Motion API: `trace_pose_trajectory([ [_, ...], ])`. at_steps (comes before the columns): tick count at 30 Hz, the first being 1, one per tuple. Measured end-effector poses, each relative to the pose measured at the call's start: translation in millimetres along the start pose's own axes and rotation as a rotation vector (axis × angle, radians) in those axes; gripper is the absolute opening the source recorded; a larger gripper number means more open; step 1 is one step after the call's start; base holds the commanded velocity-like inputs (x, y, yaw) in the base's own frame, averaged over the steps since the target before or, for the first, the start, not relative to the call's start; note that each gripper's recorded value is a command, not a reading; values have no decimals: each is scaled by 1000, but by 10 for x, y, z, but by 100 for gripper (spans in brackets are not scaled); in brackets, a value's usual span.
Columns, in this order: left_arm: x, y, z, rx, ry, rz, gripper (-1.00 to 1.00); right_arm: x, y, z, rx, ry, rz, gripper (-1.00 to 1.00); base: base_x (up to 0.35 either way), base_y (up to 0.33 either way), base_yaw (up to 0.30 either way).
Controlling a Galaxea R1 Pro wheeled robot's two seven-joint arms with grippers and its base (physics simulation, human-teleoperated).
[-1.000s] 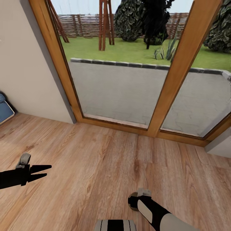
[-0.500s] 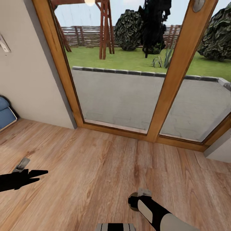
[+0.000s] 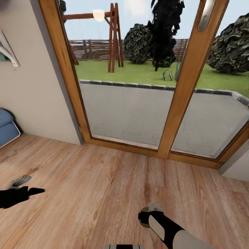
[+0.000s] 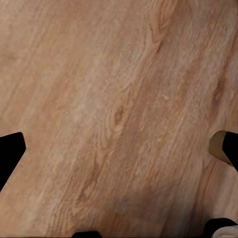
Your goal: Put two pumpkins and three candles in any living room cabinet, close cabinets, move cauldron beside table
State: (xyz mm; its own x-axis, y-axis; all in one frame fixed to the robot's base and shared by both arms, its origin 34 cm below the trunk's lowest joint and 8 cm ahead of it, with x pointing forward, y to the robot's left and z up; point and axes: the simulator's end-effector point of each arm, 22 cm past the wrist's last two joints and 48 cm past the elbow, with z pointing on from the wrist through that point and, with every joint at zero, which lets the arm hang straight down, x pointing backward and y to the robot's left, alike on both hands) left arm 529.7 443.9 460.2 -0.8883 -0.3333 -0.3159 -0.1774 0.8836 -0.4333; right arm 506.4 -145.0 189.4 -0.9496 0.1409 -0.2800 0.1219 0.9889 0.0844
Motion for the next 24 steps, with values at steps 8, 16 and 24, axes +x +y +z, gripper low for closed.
trace_pose_trajectory([
  [8, -66, 33, -111, -46, -34, 15, 100, -132, 49, -116, -7, -30, -2, -100, 0, 0, 0],
  [16, -123, -20, -236, -37, -64, 21, 100, -344, 128, -261, -25, -81, -3, -100, 0, 0, 0],
  [24, -182, -86, -367, -27, -94, 29, 100, -474, 152, -386, -29, -114, -5, -100, 0, 0, 0],
])
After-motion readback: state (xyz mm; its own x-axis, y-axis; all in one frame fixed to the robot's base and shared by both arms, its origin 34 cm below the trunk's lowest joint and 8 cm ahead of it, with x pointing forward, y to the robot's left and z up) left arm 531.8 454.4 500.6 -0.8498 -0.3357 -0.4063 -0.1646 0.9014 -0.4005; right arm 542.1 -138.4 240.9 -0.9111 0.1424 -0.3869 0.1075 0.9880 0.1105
